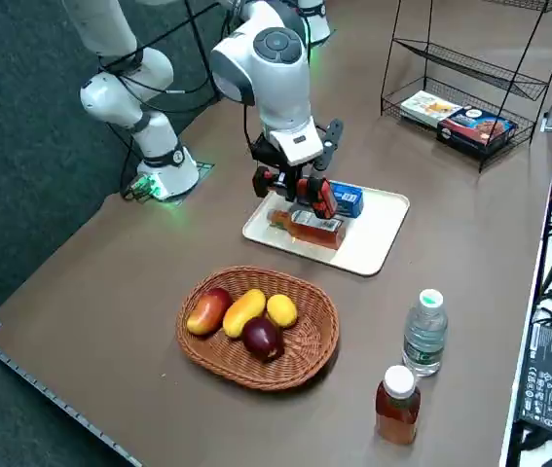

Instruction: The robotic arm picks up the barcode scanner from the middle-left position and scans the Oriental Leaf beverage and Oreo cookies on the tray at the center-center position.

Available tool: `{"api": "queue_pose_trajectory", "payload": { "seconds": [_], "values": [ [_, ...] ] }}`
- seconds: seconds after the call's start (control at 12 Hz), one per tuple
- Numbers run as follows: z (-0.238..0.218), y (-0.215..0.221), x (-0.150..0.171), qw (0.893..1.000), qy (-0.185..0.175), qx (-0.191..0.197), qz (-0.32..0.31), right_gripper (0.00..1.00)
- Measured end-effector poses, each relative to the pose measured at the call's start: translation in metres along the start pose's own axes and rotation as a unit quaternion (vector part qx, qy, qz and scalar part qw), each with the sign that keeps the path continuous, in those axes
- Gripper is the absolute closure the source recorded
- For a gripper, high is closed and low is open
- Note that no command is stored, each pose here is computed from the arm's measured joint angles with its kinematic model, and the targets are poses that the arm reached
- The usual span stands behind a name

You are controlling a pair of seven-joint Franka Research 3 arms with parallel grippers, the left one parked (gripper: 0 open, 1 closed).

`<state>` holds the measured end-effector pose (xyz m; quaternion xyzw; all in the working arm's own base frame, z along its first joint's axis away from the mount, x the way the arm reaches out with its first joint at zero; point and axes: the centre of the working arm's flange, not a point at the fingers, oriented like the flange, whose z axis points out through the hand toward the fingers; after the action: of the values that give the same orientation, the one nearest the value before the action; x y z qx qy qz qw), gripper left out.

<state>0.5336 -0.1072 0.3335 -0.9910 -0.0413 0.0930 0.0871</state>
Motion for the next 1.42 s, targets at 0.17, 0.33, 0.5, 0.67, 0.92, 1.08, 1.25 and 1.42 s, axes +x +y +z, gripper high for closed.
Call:
{"api": "queue_pose_trajectory", "payload": {
  "seconds": [0.17,0.33,0.5,0.67,0.92,1.08,1.25,1.42],
  "values": [
    [0.001,0.001,0.003,1.0,0.001,0.003,-0.002,0.56],
    [0.002,0.002,0.006,1.0,0.004,0.002,-0.005,0.56],
    [0.002,0.004,0.007,1.0,0.008,0.001,-0.01,0.56],
    [0.002,0.01,0.006,1.0,0.012,0.001,-0.012,0.56],
    [0.004,0.017,0.008,1.0,0.02,-0.001,-0.009,0.56],
    [0.007,0.02,0.008,1.0,0.021,-0.001,-0.007,0.56],
    [0.009,0.022,0.009,1.0,0.021,-0.001,-0.005,0.56],
    [0.01,0.023,0.009,1.0,0.02,0.0,-0.005,0.56]
  ]
}}
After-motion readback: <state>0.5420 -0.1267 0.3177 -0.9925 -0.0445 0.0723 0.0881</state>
